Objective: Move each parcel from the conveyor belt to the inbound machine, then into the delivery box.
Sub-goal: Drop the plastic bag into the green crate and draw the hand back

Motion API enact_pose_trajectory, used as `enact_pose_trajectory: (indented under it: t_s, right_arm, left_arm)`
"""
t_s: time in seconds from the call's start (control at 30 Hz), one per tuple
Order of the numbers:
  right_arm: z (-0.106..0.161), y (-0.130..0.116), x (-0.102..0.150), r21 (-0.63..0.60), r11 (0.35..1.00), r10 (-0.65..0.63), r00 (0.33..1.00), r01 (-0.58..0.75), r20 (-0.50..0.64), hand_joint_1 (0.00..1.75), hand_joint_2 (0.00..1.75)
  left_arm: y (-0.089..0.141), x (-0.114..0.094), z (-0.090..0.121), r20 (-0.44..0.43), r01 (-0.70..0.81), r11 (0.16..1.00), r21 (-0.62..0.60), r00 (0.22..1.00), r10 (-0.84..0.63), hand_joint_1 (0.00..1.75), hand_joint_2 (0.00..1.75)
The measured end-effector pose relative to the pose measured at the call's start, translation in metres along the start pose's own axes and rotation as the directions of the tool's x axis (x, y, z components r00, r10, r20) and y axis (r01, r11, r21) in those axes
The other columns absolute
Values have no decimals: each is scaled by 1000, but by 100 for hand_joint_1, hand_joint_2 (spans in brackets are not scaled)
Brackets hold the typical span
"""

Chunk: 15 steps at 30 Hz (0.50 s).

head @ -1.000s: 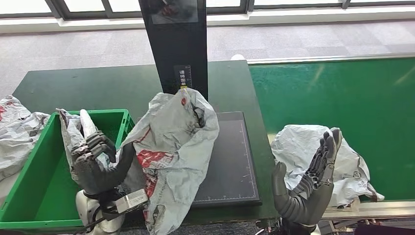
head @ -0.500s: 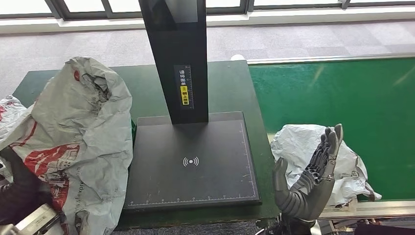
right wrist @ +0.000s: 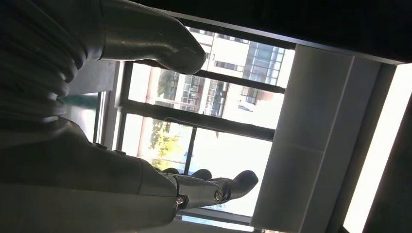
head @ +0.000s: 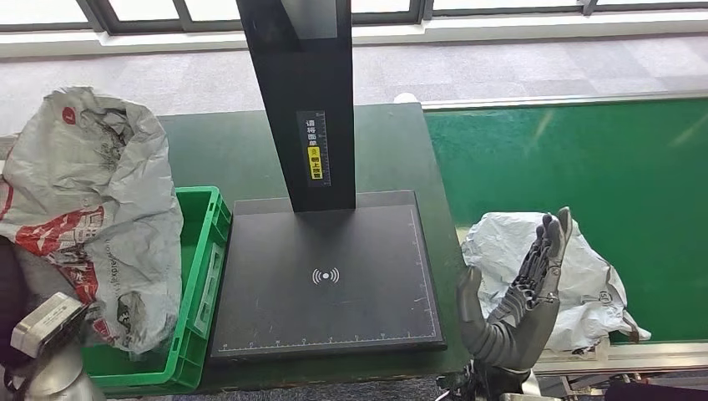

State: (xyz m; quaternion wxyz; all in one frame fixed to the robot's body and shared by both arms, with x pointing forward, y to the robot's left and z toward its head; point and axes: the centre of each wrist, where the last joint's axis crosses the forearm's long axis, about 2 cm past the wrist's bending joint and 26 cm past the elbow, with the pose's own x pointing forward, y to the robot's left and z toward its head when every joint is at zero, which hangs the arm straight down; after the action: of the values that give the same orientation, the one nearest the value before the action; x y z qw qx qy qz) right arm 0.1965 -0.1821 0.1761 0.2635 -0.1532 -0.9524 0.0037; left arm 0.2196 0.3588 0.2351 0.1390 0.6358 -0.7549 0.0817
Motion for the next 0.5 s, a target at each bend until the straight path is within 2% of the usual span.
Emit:
enact_pose_trajectory:
  t_s: [0.17, 0.3, 0.33, 0.43, 0.47, 0.5]
  right_arm:
    - [1, 2, 1, 39, 999, -22, 1000, 22, 4, 0, 175]
    - [2, 2, 1, 40, 999, -19, 1000, 19, 2, 0, 175]
    - [2, 2, 1, 46, 999, -20, 1000, 19, 3, 0, 175]
    - [2, 3, 1, 69, 997, -27, 1000, 26, 7, 0, 175]
    - [3, 3, 1, 76, 997, -29, 1000, 28, 8, 0, 175]
    - [3, 3, 1, 83, 996, -31, 999, 30, 10, 0, 175]
  left_arm:
    - [-15, -23, 26, -56, 80, 988, -132, 995, -88, 175, 175]
    - [-34, -37, 60, -23, 224, 892, -393, 967, -253, 175, 175]
    - [-39, -39, 68, -34, 250, 857, -451, 954, -297, 145, 175]
    - [-56, -40, 94, -95, 289, 742, -605, 899, -428, 14, 175]
    - [-61, -41, 102, -108, 290, 707, -645, 881, -460, 0, 175]
    - [-66, -41, 110, -116, 286, 677, -678, 868, -483, 0, 175]
